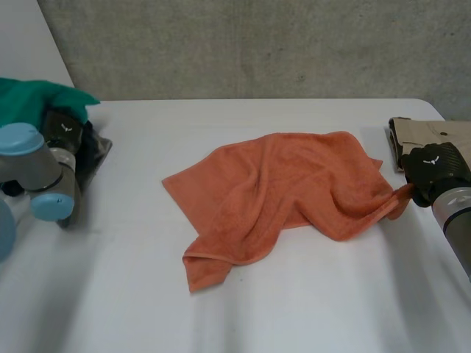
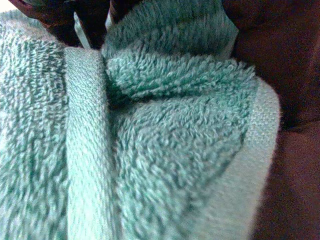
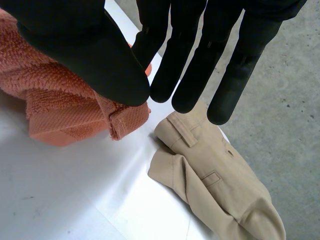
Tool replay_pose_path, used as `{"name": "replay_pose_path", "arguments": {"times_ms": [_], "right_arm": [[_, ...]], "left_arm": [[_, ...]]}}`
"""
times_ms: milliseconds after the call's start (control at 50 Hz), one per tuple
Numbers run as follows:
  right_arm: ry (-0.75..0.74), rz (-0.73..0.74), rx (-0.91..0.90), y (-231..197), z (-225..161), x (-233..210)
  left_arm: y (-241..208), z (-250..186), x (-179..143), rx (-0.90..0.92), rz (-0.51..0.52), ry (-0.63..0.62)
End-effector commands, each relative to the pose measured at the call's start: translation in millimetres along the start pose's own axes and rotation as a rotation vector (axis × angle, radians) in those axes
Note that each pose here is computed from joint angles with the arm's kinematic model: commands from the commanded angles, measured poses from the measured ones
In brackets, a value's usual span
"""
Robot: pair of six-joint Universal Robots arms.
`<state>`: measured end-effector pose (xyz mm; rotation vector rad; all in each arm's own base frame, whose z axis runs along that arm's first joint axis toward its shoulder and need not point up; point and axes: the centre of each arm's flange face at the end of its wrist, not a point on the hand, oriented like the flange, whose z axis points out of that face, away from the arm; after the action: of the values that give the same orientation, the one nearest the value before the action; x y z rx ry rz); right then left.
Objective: Fold the laundry.
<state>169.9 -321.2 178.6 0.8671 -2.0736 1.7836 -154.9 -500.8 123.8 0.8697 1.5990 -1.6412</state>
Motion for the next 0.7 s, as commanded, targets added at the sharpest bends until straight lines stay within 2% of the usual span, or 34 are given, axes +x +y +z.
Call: {"name": "replay_pose_path", "arguments": {"times_ms": [20, 100, 200, 220, 260, 380, 520, 700], "right_arm": [[0.006, 0.001, 0.007, -3, -2, 2], [0.006, 0.001, 0.007, -4, -3, 2], [0.009, 0.000, 0.010, -5, -4, 3], [0.009, 0.000, 0.010, -5, -4, 3], [0.007, 0.000, 0.010, -5, -4, 3], [0.010, 0.000, 0.009, -5, -4, 5], [0.015, 0.000, 0.012, -5, -4, 7], [0.013, 0.000, 0.009, -5, -5, 6]], "left_arm": [[-58, -42, -25, 0.074, -0.127, 0.036], [-89, -78, -37, 0.114, -0.201, 0.073], [-119, -138, -33, 0.137, -0.318, 0.189], [-129, -165, -28, 0.143, -0.362, 0.255], [-136, -192, -20, 0.138, -0.408, 0.335], [-137, -254, 15, 0.064, -0.546, 0.561], [-124, -270, 42, -0.048, -0.660, 0.651], [-113, -266, 59, -0.102, -0.665, 0.681]]}}
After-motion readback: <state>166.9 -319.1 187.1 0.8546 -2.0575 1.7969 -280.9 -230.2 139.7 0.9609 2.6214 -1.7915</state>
